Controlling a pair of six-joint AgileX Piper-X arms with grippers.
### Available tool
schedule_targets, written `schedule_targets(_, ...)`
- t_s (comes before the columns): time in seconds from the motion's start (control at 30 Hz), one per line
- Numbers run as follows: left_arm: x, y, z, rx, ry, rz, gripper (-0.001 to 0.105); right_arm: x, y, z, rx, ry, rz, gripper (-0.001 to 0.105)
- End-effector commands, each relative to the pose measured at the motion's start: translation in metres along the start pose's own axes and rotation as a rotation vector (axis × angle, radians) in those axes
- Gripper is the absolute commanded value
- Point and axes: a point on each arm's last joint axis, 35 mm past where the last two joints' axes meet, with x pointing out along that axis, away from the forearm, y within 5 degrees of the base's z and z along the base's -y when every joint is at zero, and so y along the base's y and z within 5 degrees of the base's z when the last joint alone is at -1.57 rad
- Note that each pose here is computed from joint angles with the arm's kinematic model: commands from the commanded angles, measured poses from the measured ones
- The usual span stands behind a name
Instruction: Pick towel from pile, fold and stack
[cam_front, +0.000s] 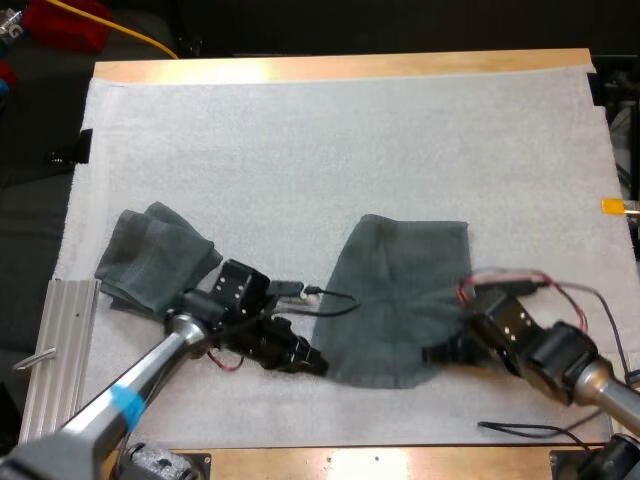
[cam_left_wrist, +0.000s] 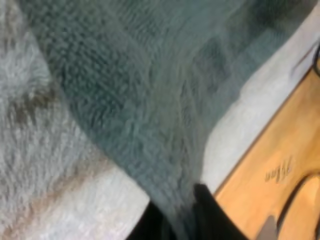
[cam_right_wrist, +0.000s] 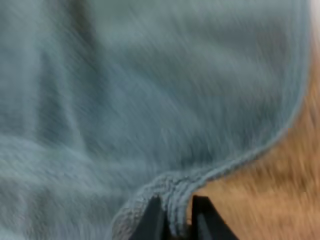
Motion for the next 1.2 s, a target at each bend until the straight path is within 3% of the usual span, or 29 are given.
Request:
schedule_targets(0.0, -0.013, -0.016, 0.001, 0.056, -0.033, 0.007, 0.0, -0.011, 0.001, 0.011, -0.03, -0.027, -0.017, 0.001)
schedule_targets(0.3, -0.092, -0.107, 0.016, 0.248, -0.218, -0.028, 0.0, -0.079, 0.013, 0.07, -0.093, -0.201, -0.044, 0.001)
schedule_targets(0.5, -0.128, -0.147, 0.016, 0.306, -0.289, -0.017, 0.0, -0.124, 0.018, 0.094, -0.124, -0.295, -0.042, 0.001)
schedule_targets(0.67, -0.143, -0.161, 0.01, 0.311, -0.292, -0.018, 0.0, -0.147, 0.019, 0.1, -0.134, -0.301, -0.043, 0.001)
schedule_targets(0.83, -0.149, -0.163, 0.0, 0.298, -0.281, 0.018, 0.0, -0.163, 0.018, 0.098, -0.141, -0.287, -0.047, 0.001)
schedule_targets(1.0, -0.159, -0.162, -0.022, 0.288, -0.297, 0.107, 0.0, -0.173, 0.021, 0.085, -0.17, -0.253, -0.046, 0.001)
schedule_targets(1.17, -0.166, -0.163, -0.041, 0.294, -0.29, 0.111, 0.0, -0.175, 0.034, 0.072, -0.241, -0.213, -0.055, 0.001)
